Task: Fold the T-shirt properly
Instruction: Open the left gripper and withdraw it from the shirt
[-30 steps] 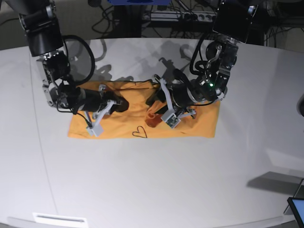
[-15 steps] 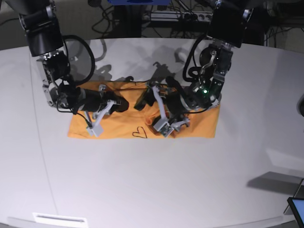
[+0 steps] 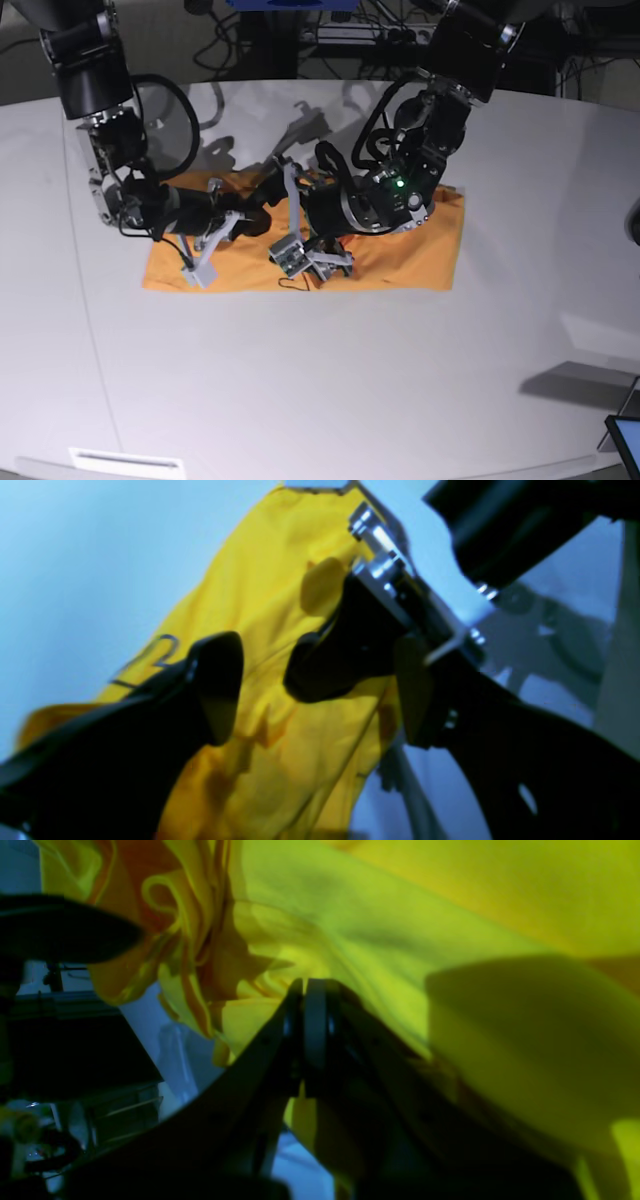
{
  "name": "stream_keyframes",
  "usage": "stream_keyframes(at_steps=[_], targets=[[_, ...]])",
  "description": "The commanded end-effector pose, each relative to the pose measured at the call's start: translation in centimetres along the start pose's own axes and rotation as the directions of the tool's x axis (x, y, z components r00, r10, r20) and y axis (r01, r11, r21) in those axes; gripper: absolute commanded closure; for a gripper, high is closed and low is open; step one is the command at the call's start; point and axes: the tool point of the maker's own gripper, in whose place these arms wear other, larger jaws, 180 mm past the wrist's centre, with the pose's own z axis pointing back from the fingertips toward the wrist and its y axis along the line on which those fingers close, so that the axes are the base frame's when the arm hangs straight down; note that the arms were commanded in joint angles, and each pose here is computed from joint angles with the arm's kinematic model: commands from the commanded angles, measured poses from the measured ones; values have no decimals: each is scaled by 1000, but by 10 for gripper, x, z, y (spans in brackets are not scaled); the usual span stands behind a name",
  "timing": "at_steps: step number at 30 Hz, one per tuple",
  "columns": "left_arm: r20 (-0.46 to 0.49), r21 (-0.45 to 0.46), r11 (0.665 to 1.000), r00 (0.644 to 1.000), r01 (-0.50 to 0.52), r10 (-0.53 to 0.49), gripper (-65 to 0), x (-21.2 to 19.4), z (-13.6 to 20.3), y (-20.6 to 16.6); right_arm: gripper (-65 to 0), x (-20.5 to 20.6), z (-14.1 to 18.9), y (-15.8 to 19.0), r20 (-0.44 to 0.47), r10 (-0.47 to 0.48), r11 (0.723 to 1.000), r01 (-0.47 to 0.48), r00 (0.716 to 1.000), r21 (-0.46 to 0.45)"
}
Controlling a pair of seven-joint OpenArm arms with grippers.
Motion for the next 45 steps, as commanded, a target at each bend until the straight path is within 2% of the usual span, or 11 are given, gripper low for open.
stream_keyframes(at_steps=[1,6,9,12,14,19,23,27,34,40,45], targets=[[219,-13,1000,976,8,-5,-460,59,14,-1,-7,-29,0,-34,-100,-27,992,14,995,-128],[363,163,986,931,-37,-25,-460,97,64,49,-7,-32,1,-41,-107,-46,990,31,993,-141],[400,287,950,916,-126,0,-460,91,96,93,-7,-31,1,-41,-105,-46,990,31,993,-141],[414,385,903,910,-190,15,-460,78,127,127,-9,-31,1,-40,-104,-45,990,30,994,-140],[336,429,885,941,-183,31,-460,59,137,140,-9,-27,2,-37,-96,-33,991,19,995,-134],[142,460,874,984,-159,104,-430,8,142,143,-9,-11,6,-16,-53,33,994,-38,998,-100],[109,470,871,989,-142,102,-244,-1,147,145,-10,-2,9,-4,-33,69,994,-72,997,-83],[103,478,869,990,-130,91,-133,0,151,148,-10,3,12,5,-16,94,993,-95,995,-70],[104,481,867,991,-128,89,-79,1,152,149,-83,20,28,19,32,175,983,-173,984,-67],[87,494,863,993,-111,79,0,-1,157,153,-183,41,51,49,105,296,955,-292,949,-54],[114,562,813,988,-153,107,0,-9,184,171,-186,53,70,82,172,393,919,-393,904,-33]])
